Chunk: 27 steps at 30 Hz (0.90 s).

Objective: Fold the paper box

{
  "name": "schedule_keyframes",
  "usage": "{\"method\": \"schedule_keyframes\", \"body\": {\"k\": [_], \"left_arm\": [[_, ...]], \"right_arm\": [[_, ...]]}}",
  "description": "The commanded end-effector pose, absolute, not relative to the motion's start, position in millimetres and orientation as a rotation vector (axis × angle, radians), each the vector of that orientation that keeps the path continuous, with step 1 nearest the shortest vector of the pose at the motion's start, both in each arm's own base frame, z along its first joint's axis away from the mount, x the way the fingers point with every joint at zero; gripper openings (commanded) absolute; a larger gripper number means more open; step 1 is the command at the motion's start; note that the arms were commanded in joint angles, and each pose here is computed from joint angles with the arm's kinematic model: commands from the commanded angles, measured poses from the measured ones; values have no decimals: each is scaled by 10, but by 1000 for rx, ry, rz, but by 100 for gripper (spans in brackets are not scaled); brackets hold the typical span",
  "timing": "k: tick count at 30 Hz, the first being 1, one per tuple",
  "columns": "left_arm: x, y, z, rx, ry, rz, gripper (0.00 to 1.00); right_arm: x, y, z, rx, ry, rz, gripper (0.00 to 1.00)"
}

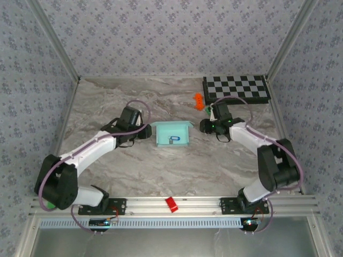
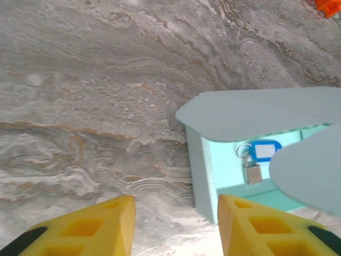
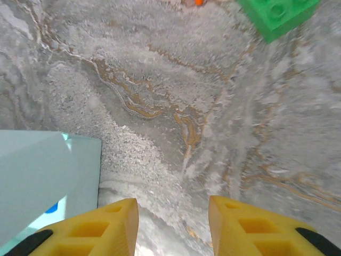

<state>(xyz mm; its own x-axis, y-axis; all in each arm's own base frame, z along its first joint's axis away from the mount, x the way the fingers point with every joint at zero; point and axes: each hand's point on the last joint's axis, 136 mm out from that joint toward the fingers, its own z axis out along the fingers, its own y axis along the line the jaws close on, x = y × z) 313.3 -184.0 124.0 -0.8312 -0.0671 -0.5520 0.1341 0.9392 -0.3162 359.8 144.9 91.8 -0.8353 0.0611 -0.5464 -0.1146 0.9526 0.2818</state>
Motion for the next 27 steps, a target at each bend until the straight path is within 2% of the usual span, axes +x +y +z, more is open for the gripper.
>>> {"method": "schedule_keyframes", "body": {"k": [1,14,17,27], "left_arm": [[3026,-1697,1232,193,2517,-336,47],[2973,-1873,1528,785,2197,-329,51],[3029,-1862,1528,839,2121,-314,59],[3141,-1963,1535,978,2009,-391,60]], "right_arm": [[3410,1428,1008,-184,2515,406,43],[3240,1828,1423,-701,2153,468,49],[3249,1923,1450,-769,2099,457,49],[3341,2079,1376,-841,2073,459,49]]}}
